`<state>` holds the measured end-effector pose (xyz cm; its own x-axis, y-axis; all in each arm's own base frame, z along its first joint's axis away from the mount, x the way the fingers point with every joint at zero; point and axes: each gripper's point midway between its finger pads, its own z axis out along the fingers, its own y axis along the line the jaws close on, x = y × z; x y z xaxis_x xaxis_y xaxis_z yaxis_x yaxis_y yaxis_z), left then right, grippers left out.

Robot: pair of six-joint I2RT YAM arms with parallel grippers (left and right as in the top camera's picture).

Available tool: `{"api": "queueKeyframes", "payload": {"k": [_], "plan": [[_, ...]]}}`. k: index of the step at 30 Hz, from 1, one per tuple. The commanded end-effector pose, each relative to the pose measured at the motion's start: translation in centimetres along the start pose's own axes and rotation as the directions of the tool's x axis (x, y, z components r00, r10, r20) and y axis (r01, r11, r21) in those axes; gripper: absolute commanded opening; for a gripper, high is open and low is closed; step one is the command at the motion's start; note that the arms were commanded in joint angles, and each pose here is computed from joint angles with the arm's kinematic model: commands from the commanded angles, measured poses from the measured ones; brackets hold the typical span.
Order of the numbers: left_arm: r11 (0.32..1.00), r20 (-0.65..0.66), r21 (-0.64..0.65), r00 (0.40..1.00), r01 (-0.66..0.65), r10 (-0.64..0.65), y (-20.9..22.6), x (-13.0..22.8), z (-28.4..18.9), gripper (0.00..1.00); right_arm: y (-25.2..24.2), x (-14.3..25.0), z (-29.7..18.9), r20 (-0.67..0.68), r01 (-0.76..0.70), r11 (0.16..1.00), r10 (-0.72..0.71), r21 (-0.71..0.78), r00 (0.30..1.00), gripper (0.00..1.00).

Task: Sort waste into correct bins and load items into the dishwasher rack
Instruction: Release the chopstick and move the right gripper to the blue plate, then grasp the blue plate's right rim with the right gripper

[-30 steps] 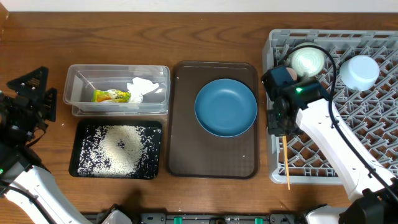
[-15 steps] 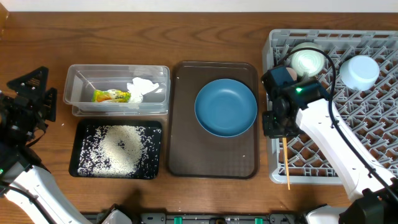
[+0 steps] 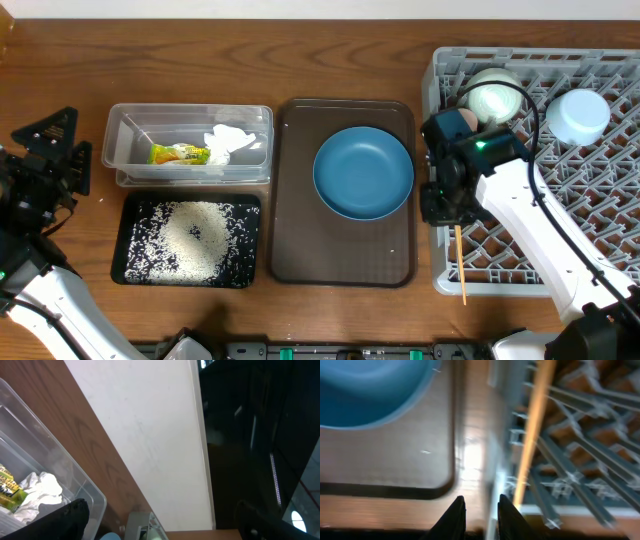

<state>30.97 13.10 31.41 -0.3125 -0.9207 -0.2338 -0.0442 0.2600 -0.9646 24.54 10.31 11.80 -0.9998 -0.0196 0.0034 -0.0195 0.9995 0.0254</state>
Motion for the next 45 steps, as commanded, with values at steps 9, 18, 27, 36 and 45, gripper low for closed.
{"api": "queueKeyframes", "payload": {"k": [9, 18, 27, 36, 45], "plan": [[1.0, -0.004, 0.011, 1.0, -0.013, 0.013, -0.6, -0.1, -0.1, 0.95, 10.7, -2.0, -1.5, 0.171, 0.243, 0.898, -0.191, -0.367, 0.966, 0.32], [1.0, -0.004, 0.011, 1.0, -0.013, 0.013, -0.6, -0.1, -0.1, 0.95, 12.8, -6.0, 0.1, 0.374, 0.186, 0.973, -0.124, -0.136, 0.919, 0.41], [1.0, -0.004, 0.011, 1.0, -0.013, 0.013, -0.6, -0.1, -0.1, 0.95, 7.9, -6.9, 5.1, 0.359, -0.148, 0.982, 0.097, 0.117, 0.928, 0.41], [1.0, -0.004, 0.011, 1.0, -0.013, 0.013, -0.6, -0.1, -0.1, 0.95, 5.1, -7.2, 4.8, 0.423, -0.277, 0.937, 0.166, 0.214, 0.891, 0.4], [1.0, -0.004, 0.011, 1.0, -0.013, 0.013, -0.6, -0.1, -0.1, 0.95, 2.7, -8.3, 4.5, 0.457, -0.374, 0.902, 0.244, 0.218, 0.855, 0.39]]}}
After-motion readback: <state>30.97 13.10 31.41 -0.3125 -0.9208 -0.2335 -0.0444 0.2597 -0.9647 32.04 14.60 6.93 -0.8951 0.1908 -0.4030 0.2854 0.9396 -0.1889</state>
